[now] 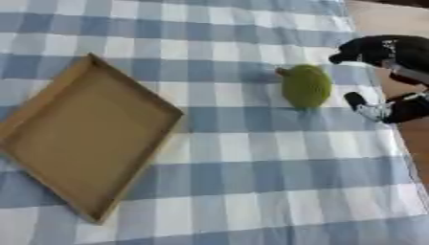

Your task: Pick up objects on the table and place them in the box.

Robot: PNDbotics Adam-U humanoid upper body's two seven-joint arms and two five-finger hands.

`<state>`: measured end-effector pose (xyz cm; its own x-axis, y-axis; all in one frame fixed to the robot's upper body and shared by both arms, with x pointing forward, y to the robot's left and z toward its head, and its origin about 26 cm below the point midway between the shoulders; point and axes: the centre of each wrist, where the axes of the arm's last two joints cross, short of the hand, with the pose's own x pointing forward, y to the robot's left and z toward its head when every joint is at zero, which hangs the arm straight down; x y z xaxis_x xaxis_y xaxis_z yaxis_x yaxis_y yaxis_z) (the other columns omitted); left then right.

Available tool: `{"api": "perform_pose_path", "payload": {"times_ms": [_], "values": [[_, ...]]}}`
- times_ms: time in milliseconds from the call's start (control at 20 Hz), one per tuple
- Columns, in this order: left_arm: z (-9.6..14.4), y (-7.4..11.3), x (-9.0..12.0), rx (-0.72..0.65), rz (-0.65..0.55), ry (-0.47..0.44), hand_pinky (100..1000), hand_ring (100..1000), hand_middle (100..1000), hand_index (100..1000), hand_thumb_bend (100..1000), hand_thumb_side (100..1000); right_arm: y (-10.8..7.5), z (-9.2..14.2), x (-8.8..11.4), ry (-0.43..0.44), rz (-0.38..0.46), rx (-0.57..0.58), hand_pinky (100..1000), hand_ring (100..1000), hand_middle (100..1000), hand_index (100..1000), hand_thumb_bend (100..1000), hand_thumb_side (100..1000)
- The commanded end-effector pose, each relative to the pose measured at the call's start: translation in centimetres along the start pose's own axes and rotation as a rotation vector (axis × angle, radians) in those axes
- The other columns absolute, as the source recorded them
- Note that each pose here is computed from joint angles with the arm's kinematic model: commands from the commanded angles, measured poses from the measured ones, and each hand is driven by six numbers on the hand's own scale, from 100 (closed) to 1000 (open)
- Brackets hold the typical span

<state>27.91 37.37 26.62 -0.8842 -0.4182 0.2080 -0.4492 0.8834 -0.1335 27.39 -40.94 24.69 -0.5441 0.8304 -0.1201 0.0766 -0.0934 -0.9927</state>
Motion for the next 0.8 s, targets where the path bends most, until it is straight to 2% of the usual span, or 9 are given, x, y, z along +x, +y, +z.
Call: {"api": "perform_pose_path", "payload": {"times_ms": [50,150,350,450,700,800], "values": [[-0.9,-0.1,0.5,-0.022,0.004,-0.034,743,725,757,713,497,467,-1.1,0.1,-1.3,0.028,0.012,0.048,884,932,789,957,100,573],[-0.9,-0.1,0.5,-0.025,0.007,-0.034,743,725,757,713,496,467,-1.1,0.1,-2.0,0.044,-0.005,0.082,889,939,795,961,100,649],[-0.9,-0.3,0.5,-0.029,0.014,-0.032,743,725,757,713,494,467,-1.1,0.0,-3.5,0.07,-0.046,0.145,897,946,792,958,100,604],[-1.0,-0.3,0.5,-0.03,0.016,-0.031,743,725,757,713,493,467,-1.2,0.0,-4.1,0.084,-0.07,0.163,911,957,801,951,100,517],[-0.9,-0.4,0.5,-0.036,0.021,-0.028,743,725,758,714,492,467,-1.4,-0.3,-4.8,0.092,-0.123,0.205,935,969,815,956,100,397],[-0.9,-0.4,0.5,-0.037,0.022,-0.027,743,724,758,714,491,466,-1.6,-0.5,-4.8,0.086,-0.132,0.212,940,970,824,966,100,394]]}}
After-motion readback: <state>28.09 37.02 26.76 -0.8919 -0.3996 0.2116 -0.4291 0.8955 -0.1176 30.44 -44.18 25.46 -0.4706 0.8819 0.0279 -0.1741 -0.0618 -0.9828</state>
